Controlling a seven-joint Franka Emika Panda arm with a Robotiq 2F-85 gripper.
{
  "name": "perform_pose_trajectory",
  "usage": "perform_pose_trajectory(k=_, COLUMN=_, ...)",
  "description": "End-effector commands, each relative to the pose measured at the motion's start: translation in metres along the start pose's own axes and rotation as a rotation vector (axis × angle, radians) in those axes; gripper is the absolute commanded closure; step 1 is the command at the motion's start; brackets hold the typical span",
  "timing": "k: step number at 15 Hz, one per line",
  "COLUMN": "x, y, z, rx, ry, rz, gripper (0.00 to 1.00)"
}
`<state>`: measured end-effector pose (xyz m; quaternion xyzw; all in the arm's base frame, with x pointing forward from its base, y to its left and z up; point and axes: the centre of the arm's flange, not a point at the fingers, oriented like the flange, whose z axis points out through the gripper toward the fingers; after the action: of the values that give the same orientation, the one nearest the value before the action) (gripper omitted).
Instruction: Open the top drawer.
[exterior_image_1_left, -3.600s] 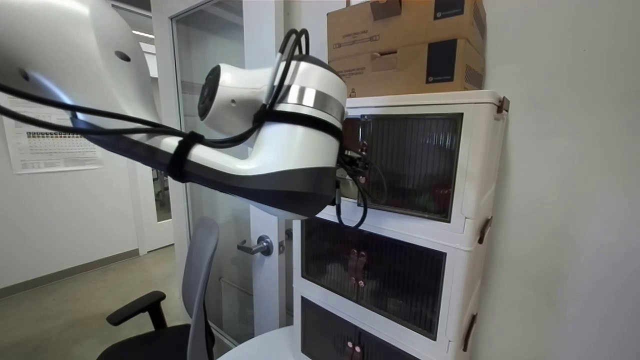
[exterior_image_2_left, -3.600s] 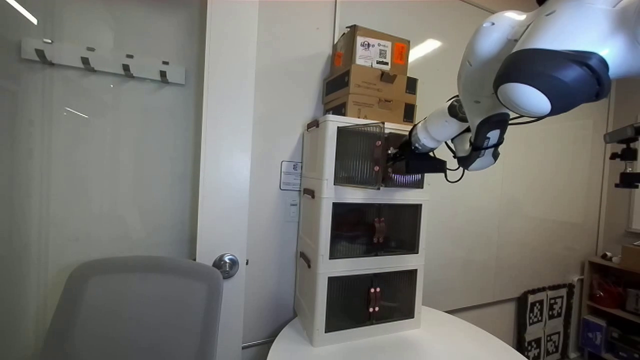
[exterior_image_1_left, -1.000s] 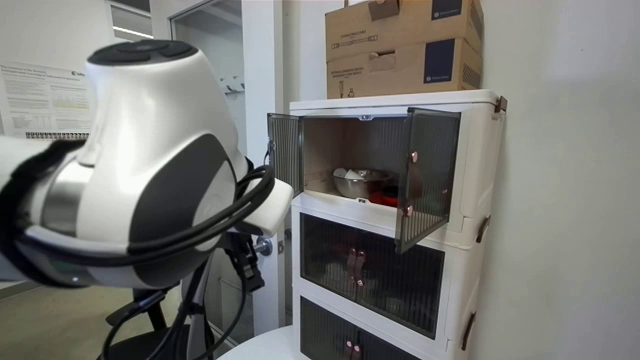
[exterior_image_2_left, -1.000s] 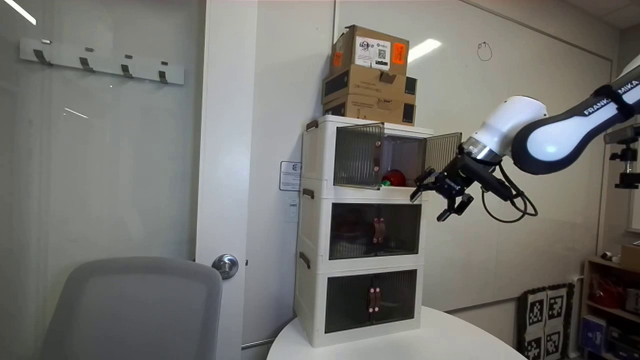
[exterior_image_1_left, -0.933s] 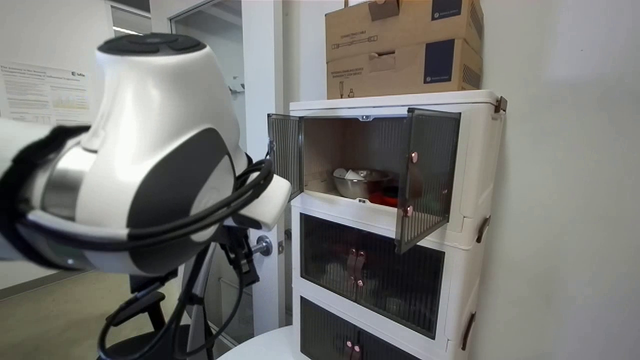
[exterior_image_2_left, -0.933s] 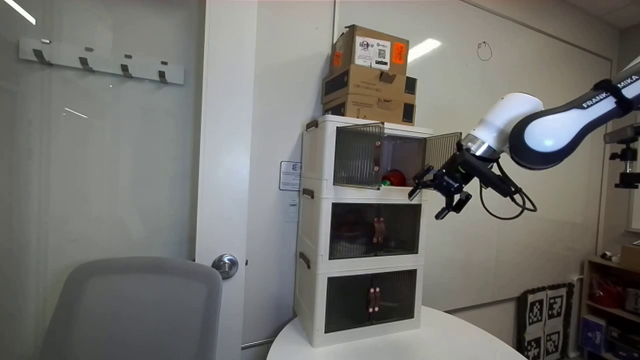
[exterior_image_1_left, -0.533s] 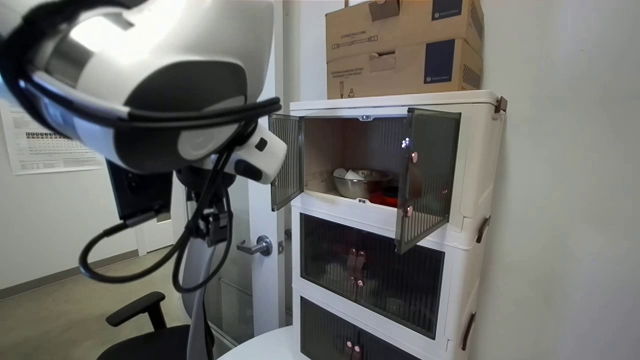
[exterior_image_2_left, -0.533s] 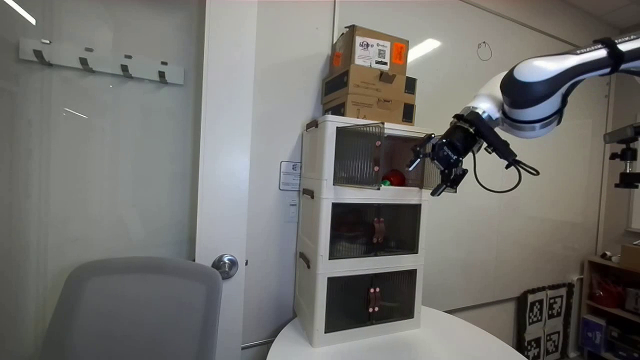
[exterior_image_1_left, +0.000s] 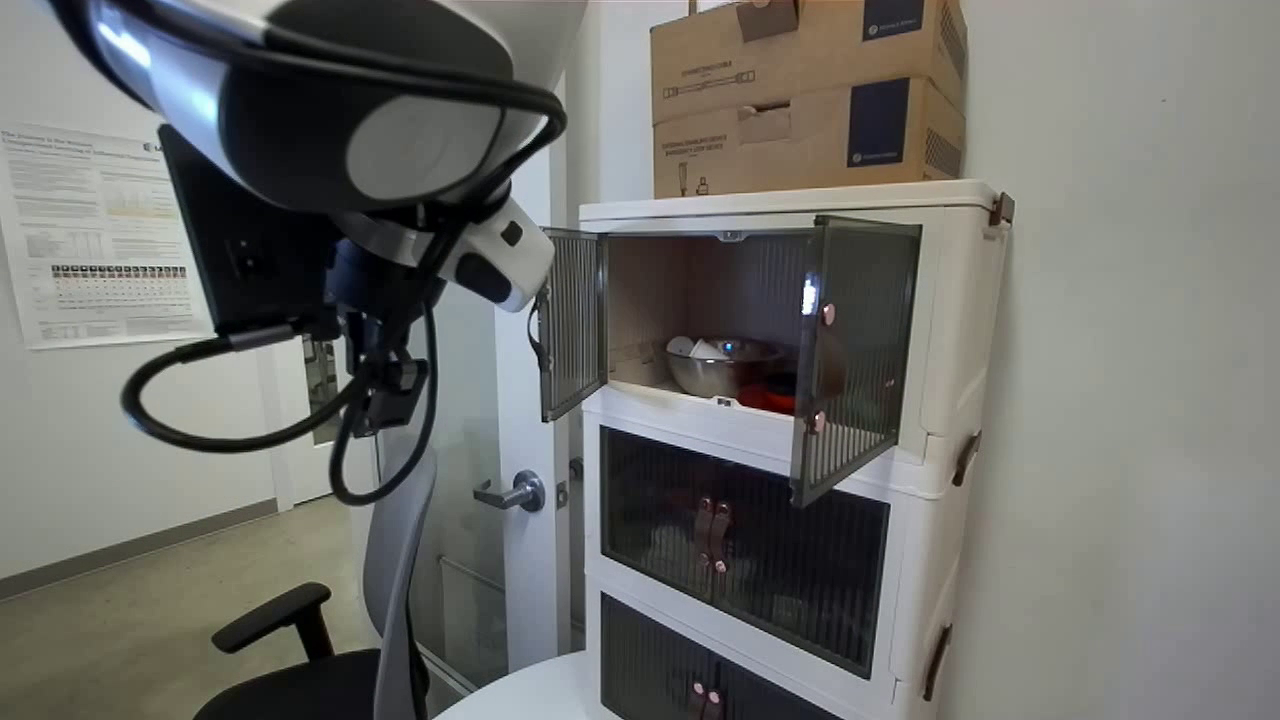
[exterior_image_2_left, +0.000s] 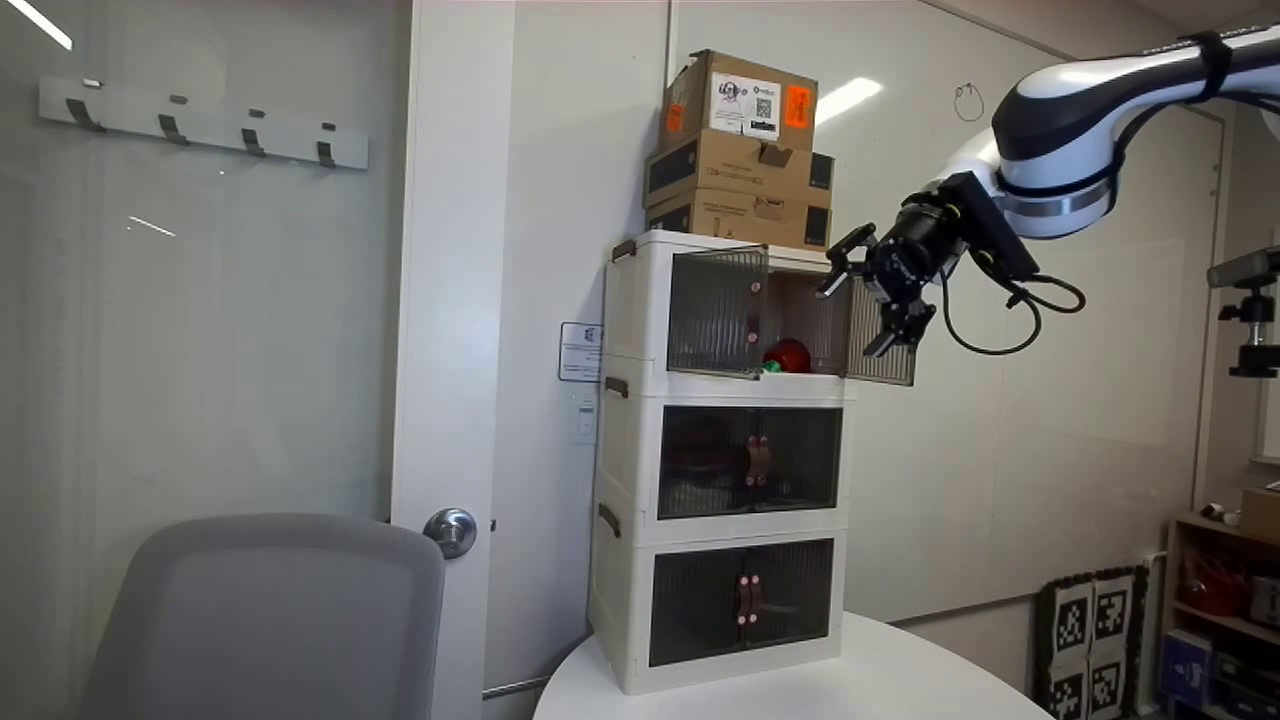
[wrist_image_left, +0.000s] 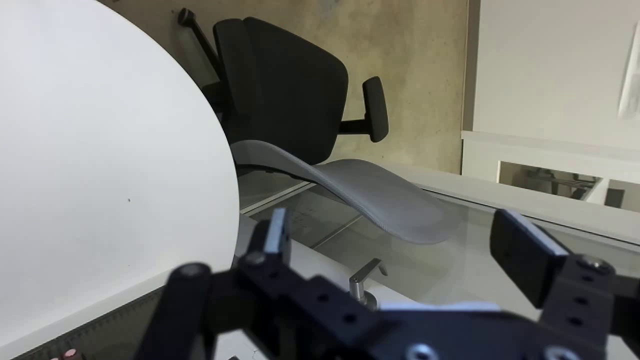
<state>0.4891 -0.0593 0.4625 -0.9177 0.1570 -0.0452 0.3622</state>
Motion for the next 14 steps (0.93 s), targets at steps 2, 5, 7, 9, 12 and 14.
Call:
perform_pose_trajectory(k=2, x=0.0, y=0.0, z=0.0, rx=0.0, ry=0.0, rz=0.0, gripper=0.0)
perform_pose_trajectory(k=5, x=0.005, y=-0.017, z=0.011, rx=0.003, ry=-0.234, rz=0.095, gripper=0.0)
perform_pose_trajectory(k=7, x=0.015, y=-0.037, z=0.016, rx=-0.045, ry=-0.204, rz=0.194, gripper=0.0)
perform_pose_trajectory(k=9, x=0.023, y=-0.062, z=0.021, rx=-0.08, ry=-0.144, rz=0.25, gripper=0.0)
perform_pose_trajectory(k=12, x=0.029, y=-0.104, z=0.036, rx=-0.144, ry=-0.072, rz=0.319, gripper=0.0)
perform_pose_trajectory(k=14, x=0.028, y=-0.128, z=0.046, rx=-0.197, ry=-0.019, rz=0.35, gripper=0.0)
